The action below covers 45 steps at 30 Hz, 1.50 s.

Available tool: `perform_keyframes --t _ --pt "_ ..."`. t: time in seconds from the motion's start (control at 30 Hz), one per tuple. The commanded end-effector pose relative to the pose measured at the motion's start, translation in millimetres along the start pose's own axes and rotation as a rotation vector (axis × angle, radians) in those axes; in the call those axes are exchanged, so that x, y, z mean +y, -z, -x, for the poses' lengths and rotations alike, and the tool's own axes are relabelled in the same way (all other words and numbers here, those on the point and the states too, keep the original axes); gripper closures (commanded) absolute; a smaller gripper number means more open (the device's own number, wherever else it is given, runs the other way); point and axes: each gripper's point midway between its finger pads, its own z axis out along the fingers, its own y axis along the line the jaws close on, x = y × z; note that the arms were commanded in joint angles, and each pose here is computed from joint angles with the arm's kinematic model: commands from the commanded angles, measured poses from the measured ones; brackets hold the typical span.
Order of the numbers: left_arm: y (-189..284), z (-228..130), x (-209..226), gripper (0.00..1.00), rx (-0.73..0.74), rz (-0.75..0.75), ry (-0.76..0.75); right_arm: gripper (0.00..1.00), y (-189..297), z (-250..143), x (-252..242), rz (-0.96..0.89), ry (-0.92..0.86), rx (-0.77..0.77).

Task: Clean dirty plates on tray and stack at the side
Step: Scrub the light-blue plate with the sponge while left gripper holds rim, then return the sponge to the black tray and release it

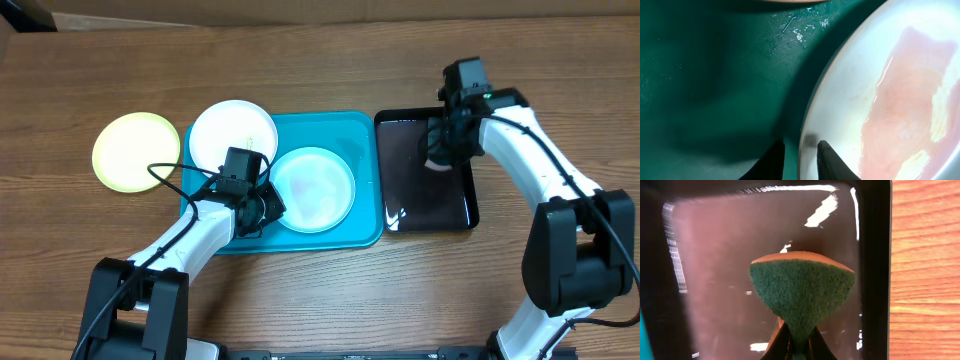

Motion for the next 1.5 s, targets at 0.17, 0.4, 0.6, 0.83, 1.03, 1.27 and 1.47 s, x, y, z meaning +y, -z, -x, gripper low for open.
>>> perform_keyframes --t 0.17,0.4,0.6,0.83,1.03,1.27,1.47 --pt "-3 -2 5 0.76 0.01 0.019 -0.008 0.96 -9 -3 -3 -0.128 0.063 -0.045" --pt "-3 -3 5 0.71 0.01 0.02 -0.008 0.3 -12 -4 22 -0.108 0.115 -0.062" --pt "-3 -3 5 0.62 0.011 0.021 -0.016 0.22 -7 -1 19 -0.085 0.081 -0.052" --pt "-3 -2 5 0.62 0.01 0.02 -0.015 0.16 -2 -4 27 0.016 0.058 -0.005" --pt "-3 -2 5 0.62 0.01 0.02 -0.016 0.16 -23 -15 28 0.022 0.063 0.039" --pt "-3 -2 5 0.62 0.01 0.02 -0.016 0.23 -55 -31 25 0.01 0.064 0.086" --pt "-3 -2 5 0.62 0.01 0.02 -0.016 0.47 -57 -33 24 0.008 0.064 0.093"
